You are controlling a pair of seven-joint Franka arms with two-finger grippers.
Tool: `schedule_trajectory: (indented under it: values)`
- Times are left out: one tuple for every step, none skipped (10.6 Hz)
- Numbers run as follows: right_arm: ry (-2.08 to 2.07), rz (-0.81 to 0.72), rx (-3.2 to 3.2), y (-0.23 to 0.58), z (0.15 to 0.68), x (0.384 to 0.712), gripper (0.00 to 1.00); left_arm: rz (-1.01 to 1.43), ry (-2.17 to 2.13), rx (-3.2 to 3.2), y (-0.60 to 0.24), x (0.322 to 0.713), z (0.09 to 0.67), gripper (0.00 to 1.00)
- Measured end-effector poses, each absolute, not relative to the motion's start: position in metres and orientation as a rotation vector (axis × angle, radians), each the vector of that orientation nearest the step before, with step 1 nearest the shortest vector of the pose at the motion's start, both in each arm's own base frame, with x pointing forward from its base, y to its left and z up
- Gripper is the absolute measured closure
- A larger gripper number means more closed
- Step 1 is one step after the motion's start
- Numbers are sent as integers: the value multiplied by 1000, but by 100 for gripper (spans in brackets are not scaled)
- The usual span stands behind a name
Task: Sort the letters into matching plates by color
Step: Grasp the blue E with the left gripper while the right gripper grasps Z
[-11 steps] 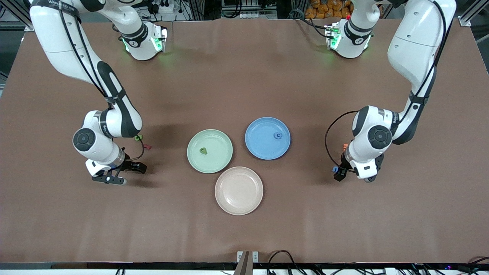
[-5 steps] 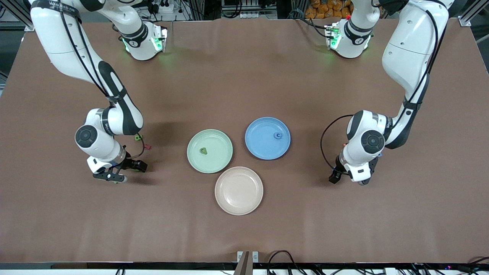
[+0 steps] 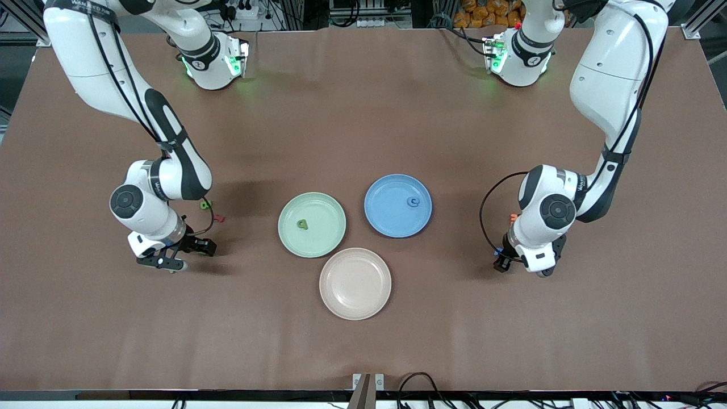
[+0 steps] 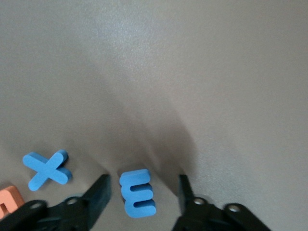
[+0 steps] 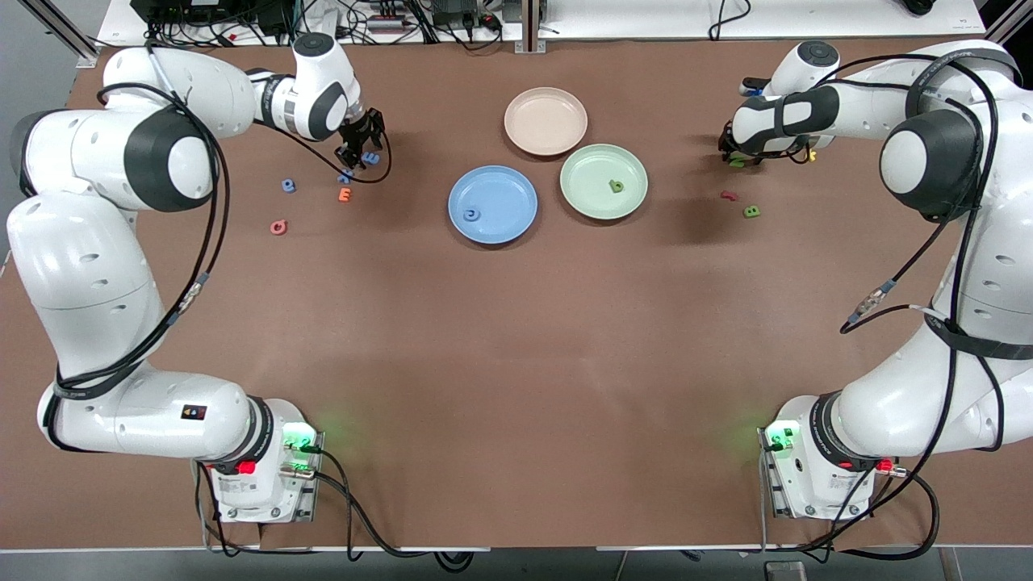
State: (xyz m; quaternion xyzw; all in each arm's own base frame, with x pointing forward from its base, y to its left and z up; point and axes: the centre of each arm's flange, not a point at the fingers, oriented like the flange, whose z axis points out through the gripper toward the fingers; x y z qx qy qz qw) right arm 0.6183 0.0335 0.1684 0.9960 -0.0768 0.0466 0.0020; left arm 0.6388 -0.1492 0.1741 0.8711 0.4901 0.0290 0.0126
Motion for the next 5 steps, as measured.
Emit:
schedule_trajectory:
  values:
    - [-241,149,3125,33,170,618,25,96,1549,2700,-149,640,176,48]
    - [-241,147,3126,33,171,616,27,99,1589,2675,-149,640,178,61]
    - [-241,149,3126,34,172,616,35,106,1612,2656,-148,641,181,71]
    - [-239,147,3127,35,172,615,37,105,1628,2648,-148,641,181,71]
    - [-238,150,3128,35,173,615,44,104,1634,2645,-147,641,180,71]
